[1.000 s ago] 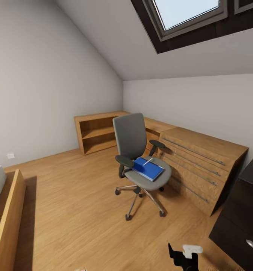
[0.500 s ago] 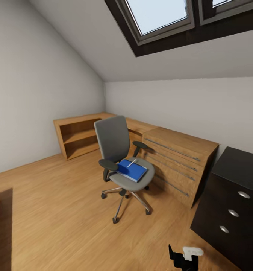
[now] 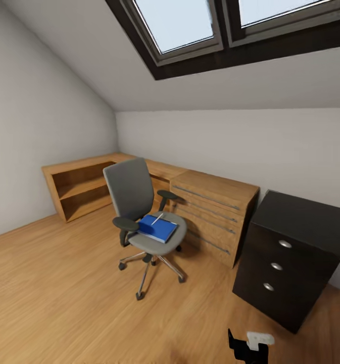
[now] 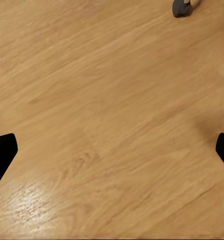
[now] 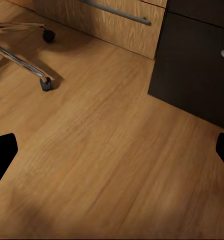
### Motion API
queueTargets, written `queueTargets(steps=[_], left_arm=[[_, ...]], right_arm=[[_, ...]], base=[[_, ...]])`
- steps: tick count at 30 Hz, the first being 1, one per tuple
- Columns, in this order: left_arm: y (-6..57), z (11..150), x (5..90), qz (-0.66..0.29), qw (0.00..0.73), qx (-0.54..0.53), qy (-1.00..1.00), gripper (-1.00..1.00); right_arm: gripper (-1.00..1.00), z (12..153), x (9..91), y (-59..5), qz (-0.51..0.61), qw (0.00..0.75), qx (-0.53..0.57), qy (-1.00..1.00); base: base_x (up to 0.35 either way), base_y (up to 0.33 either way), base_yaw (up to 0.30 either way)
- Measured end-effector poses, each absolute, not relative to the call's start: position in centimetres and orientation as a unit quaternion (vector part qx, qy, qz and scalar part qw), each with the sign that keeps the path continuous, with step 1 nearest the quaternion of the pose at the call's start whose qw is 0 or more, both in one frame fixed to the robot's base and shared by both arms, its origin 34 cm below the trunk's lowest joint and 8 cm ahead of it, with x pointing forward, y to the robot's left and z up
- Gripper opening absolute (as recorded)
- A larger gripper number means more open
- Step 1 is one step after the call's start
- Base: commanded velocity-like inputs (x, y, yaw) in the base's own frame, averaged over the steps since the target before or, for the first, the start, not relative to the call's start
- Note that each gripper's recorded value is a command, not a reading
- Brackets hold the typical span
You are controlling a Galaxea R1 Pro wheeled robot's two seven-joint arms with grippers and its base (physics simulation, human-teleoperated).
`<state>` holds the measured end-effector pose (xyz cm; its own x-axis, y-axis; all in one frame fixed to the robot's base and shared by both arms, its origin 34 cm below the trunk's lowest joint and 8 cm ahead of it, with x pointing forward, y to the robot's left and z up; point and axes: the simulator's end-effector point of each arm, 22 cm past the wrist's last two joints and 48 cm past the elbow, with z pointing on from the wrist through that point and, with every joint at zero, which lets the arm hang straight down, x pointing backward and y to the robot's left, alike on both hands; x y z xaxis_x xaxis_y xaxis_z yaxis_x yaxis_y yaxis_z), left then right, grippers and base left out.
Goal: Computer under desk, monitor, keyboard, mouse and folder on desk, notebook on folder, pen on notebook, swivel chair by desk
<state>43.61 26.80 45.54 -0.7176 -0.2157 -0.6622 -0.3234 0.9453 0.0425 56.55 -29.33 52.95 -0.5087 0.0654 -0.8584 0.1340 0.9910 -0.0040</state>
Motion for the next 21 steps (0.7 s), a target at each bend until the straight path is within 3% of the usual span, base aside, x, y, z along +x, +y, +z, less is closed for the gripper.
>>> queueTargets(steps=[13,21], left_arm=[[26.6,47.7,43.6,0.077,0.343,-0.145,0.925,1.00],[26.5,48.5,42.7,0.078,0.330,-0.141,0.930,1.00]], right_arm=[[1.00,54.9,56.5,-29.5,-0.037,0.487,0.058,0.871],[1.00,56.2,56.4,-30.1,-0.050,0.485,0.070,0.870]], base=[[-0.331,0.155,-0.251],[-0.334,0.047,-0.075]])
